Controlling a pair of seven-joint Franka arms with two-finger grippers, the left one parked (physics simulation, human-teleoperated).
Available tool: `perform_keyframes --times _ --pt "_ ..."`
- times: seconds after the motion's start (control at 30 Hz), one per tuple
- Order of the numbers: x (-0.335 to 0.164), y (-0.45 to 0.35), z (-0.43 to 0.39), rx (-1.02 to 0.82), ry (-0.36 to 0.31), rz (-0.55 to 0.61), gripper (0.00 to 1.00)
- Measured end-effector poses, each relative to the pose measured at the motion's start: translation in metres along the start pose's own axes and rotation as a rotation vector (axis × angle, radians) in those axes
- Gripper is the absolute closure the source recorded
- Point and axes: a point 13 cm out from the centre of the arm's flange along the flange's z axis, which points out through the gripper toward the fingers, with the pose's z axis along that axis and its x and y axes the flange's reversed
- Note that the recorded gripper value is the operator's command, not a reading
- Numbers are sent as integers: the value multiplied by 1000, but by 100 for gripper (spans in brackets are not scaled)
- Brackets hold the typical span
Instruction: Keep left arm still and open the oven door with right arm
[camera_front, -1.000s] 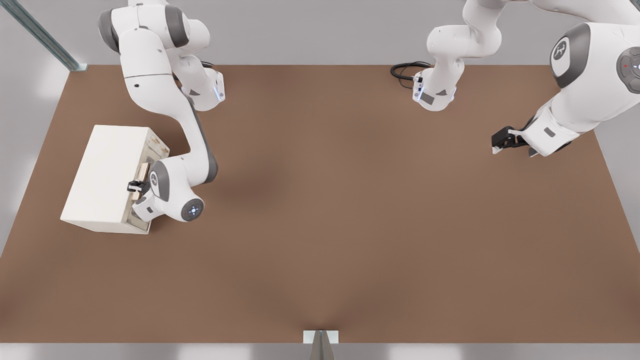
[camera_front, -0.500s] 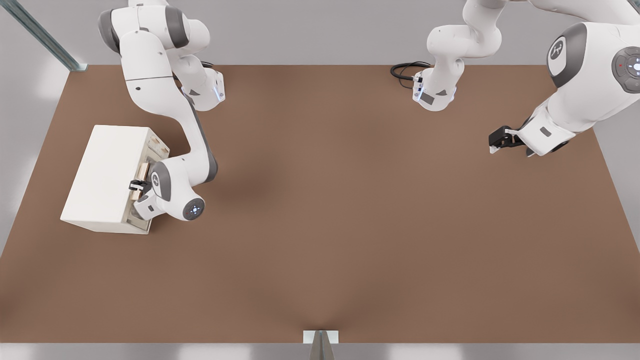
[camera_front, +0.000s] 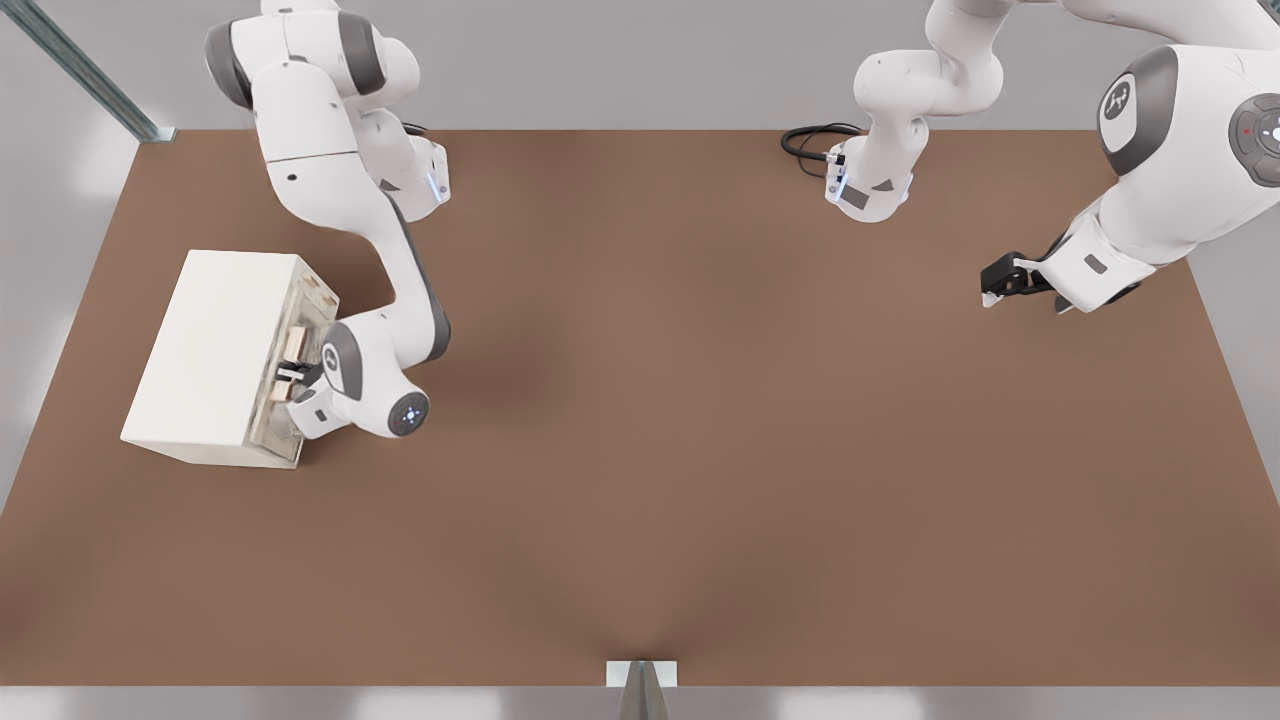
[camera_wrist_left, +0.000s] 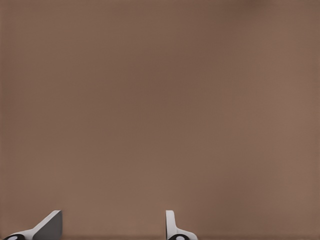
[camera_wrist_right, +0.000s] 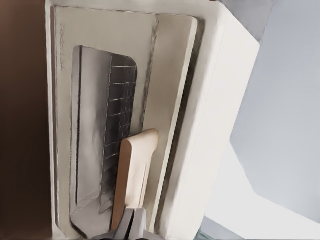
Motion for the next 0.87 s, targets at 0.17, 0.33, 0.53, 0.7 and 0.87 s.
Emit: perform_keyframes --times 0.17,0.33,0.53,0.7,0.87 --pt "6 -17 -82 -265 -41 90 79" --pt "8 -143 -148 -857 1 222 0" --pt "27 -190 -156 -981 -80 113 0" --pt "23 -187 -157 -1007 -142 5 0" --pt "22 -186 -160 -1009 -193 -79 0"
